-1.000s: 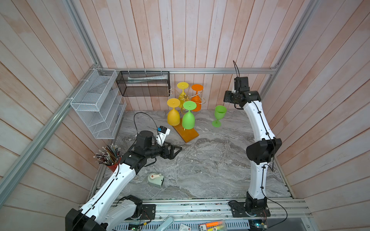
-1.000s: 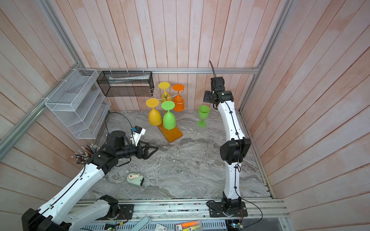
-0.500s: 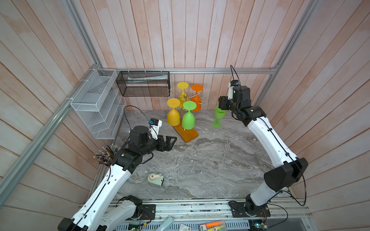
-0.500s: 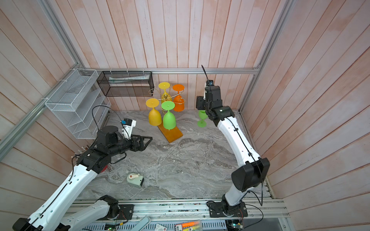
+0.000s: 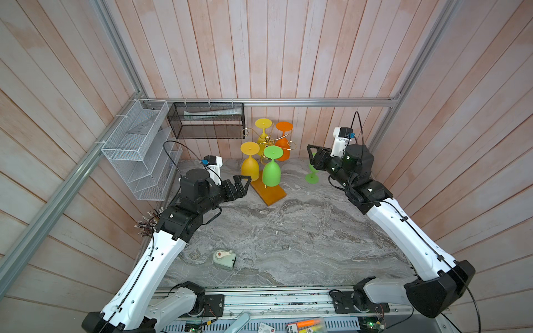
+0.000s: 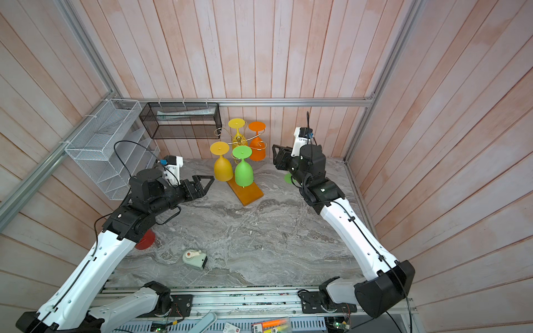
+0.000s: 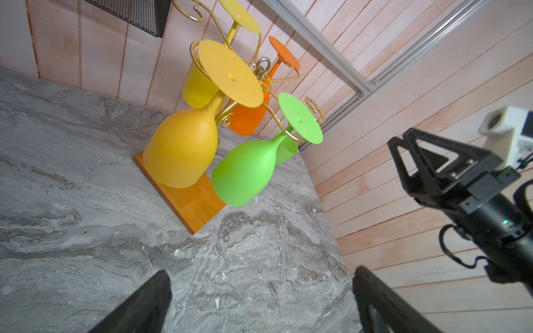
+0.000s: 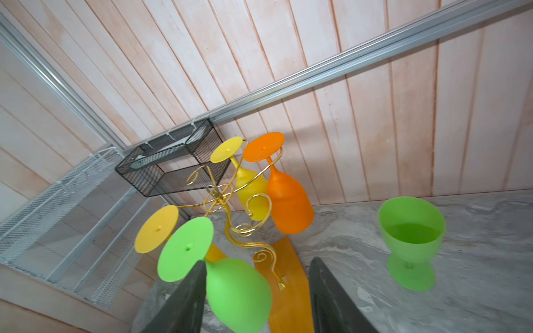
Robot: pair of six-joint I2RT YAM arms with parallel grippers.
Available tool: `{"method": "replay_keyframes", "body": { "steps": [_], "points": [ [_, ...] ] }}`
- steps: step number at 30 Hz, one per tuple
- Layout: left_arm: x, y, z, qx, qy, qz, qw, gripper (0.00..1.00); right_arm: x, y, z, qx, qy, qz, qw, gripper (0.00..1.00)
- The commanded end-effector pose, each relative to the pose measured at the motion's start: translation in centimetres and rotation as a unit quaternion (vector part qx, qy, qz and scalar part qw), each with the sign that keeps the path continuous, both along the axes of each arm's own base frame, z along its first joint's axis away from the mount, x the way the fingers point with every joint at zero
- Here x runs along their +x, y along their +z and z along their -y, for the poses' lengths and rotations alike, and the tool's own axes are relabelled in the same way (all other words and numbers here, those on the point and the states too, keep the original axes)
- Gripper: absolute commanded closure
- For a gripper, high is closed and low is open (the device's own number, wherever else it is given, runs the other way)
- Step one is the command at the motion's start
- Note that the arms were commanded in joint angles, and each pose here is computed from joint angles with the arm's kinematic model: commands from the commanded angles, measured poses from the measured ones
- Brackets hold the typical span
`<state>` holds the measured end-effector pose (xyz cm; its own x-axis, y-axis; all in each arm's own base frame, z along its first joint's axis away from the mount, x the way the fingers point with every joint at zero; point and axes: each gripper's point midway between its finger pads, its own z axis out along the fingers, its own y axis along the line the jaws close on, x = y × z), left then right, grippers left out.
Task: Take the wine glass off the wine glass rack
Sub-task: Pick up the wine glass from the wine glass rack.
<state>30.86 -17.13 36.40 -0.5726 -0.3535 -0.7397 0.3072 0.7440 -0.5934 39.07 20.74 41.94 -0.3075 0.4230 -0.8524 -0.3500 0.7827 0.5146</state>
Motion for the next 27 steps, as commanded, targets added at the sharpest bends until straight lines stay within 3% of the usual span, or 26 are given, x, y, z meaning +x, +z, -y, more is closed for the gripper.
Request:
{"method": "replay_keyframes", "body": {
  "steps": [1,5,9,15,27],
  "points": [
    [0.6,1.4,0.0,-0.013,0.007,0.020,1.000,0.00,-1.3,2.3,-1.3,0.121,0.034,-0.002,0.992,0.49],
    [0.5,1.6,-0.3,0.030,-0.002,0.056,0.998,0.00,-1.6,2.1,-2.3,0.189,0.047,-0.026,0.981,0.52],
    [0.3,2.3,-0.5,0.082,-0.018,0.109,0.991,0.00,-1.6,1.7,-3.7,0.221,0.058,-0.050,0.972,0.55],
    [0.7,1.8,-1.0,0.146,-0.023,0.146,0.978,0.00,-1.4,0.5,-6.4,0.257,0.069,-0.089,0.960,0.60],
    [-1.1,0.5,0.9,0.150,-0.093,0.234,0.956,0.00,0.1,-2.5,-9.8,0.298,0.067,-0.153,0.940,0.69]
  ]
}}
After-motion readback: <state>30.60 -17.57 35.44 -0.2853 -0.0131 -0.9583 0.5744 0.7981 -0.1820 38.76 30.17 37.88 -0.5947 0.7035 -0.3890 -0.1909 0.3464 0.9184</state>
